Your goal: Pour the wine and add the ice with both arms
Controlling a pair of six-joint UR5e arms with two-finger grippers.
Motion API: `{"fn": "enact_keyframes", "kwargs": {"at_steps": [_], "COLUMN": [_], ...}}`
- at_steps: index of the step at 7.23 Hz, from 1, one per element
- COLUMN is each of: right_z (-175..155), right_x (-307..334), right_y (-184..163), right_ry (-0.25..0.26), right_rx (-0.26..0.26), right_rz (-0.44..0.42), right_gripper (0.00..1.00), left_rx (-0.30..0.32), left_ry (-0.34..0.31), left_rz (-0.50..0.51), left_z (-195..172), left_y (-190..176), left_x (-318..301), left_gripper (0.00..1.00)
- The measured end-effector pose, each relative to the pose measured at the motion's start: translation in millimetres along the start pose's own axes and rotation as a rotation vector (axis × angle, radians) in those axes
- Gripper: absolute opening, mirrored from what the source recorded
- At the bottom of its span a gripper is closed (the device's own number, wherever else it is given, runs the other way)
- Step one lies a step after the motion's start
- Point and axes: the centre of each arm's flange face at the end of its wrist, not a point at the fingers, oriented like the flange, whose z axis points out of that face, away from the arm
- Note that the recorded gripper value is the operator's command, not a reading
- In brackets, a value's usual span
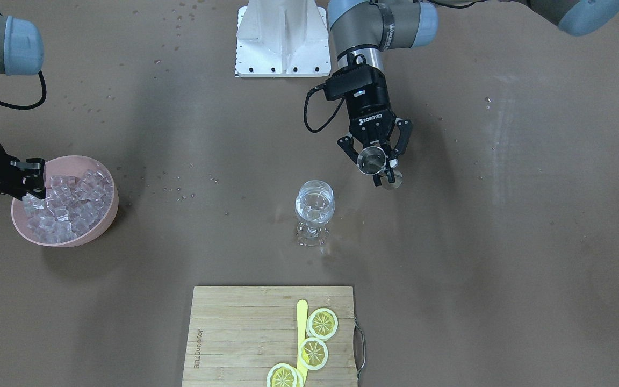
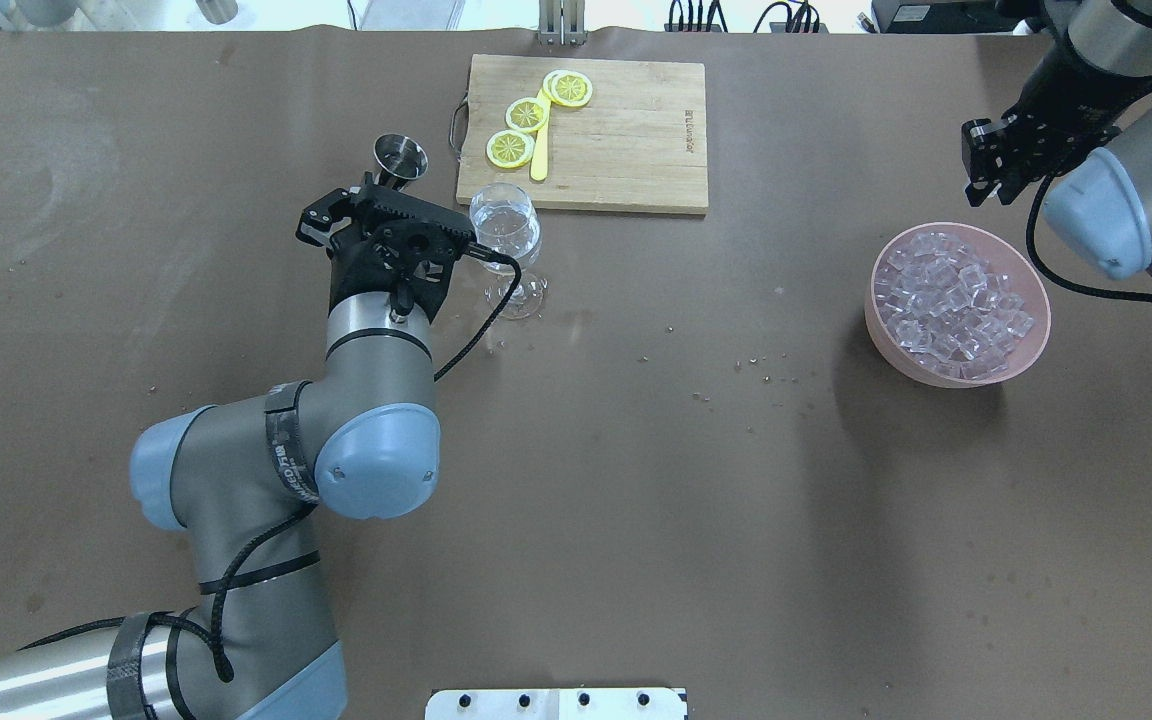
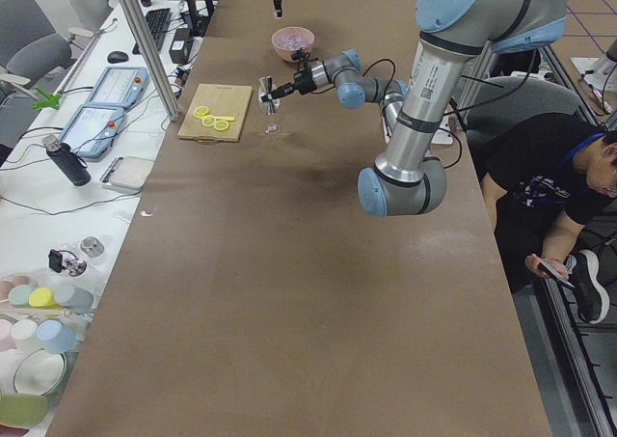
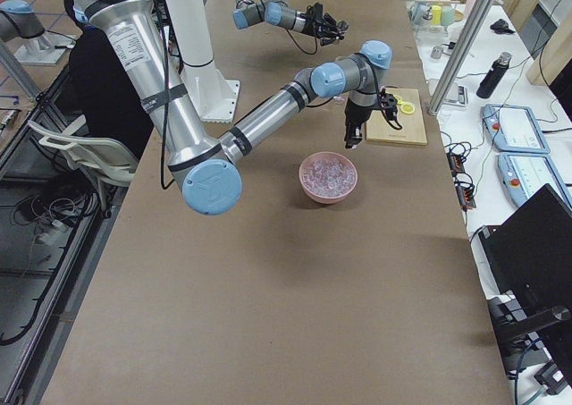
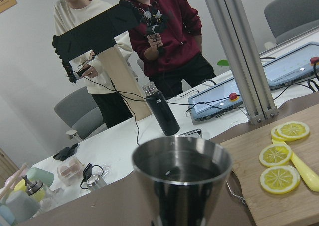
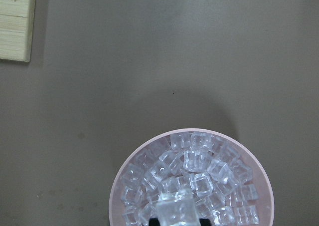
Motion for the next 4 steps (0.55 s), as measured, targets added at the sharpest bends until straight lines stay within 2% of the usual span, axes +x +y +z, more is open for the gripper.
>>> {"fn": "enact_keyframes", "kwargs": {"at_steps": [4], "right_z": [0], "right_x": [0], "right_y": [-1], "right_ry": [0.001], "right_rx": [0.0], "right_rz": [0.001], "right_gripper": [0.0], "left_rx": [-0.036], "left_ry": [-0.034], "left_rz": [0.079], "left_z": [0], "left_y": [-8], "left_x": [24], "left_gripper": [0.14]}}
